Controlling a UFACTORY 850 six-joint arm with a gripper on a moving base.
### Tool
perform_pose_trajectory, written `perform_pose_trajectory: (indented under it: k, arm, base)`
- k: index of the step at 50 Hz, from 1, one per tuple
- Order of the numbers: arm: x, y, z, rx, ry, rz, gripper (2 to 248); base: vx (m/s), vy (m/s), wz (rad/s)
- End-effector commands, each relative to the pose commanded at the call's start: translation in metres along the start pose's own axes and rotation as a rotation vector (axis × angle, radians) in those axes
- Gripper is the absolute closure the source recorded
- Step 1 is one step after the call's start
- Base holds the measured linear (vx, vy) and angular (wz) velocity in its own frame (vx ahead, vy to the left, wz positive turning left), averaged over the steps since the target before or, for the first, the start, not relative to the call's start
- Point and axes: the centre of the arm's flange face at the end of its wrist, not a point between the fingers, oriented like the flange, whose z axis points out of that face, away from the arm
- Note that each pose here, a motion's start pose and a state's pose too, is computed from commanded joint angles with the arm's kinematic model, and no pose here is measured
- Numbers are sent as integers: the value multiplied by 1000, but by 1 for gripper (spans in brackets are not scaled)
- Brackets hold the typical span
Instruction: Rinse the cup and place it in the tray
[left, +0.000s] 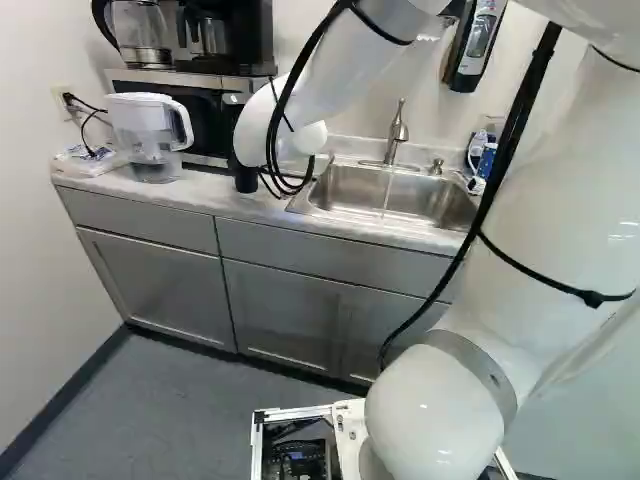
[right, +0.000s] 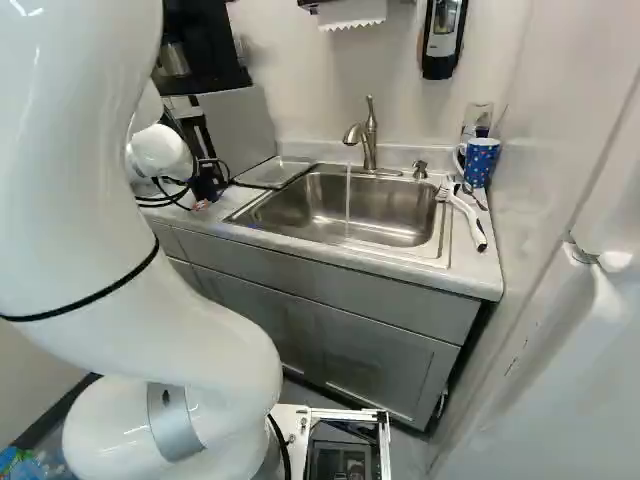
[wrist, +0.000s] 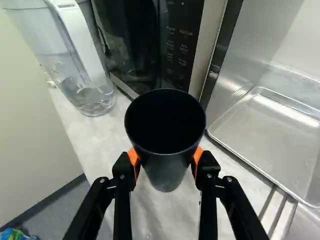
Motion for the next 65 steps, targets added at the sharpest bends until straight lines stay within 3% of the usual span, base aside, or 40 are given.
perform_pose_trajectory:
  k: [20,39,65]
  arm:
    - [2,2,-4,-3,7,1,129]
    - [6,20,-36,-41,49,19,129]
    - [27,46,-56,-94,107,40,129]
  base:
    - [0,0,0]
    - [0,0,0]
    - [0,0,0]
